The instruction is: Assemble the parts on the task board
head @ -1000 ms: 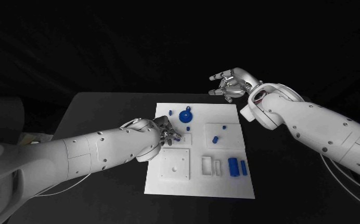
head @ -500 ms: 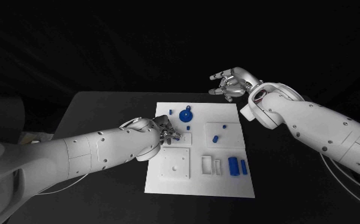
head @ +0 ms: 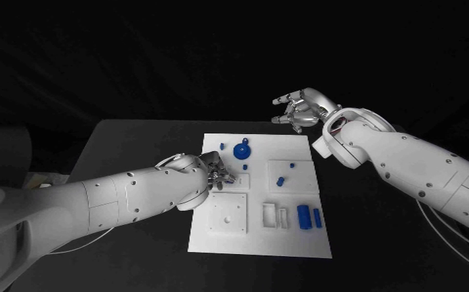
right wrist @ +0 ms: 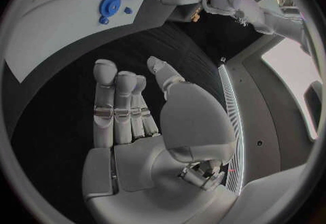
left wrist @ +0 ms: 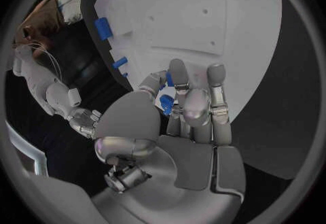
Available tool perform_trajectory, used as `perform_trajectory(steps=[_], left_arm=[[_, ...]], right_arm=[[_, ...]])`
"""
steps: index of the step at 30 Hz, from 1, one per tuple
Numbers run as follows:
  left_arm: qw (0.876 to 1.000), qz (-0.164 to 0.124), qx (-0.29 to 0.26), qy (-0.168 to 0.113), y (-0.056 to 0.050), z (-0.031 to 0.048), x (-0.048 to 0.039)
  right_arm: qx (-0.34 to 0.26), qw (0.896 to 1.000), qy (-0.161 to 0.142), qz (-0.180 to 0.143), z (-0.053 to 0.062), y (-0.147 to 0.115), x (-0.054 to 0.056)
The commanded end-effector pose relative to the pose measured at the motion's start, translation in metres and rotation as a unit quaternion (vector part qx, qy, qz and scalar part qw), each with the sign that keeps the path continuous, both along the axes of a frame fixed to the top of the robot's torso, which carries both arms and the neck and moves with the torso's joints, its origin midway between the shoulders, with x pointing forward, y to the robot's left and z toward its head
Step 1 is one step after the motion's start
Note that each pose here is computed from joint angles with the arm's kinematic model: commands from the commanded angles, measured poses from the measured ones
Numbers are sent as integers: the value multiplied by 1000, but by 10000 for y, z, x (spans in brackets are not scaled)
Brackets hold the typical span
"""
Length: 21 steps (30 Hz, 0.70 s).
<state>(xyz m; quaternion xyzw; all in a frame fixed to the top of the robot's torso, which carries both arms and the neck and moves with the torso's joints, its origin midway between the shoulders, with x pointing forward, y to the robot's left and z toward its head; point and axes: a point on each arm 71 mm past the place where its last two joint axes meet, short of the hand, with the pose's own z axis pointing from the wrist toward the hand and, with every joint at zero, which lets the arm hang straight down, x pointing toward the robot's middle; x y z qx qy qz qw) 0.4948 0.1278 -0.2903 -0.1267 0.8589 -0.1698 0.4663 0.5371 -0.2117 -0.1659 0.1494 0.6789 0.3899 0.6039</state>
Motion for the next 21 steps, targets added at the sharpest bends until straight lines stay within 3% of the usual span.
perform_trajectory(steps=[1,21], left_arm=[[999,-7,17,26,1,-74,-48],[999,-13,20,30,-48,-85,-23]], right_arm=[[-2,1000,2,8,-6,18,-4],[-2,1000,6,9,-33,37,1]])
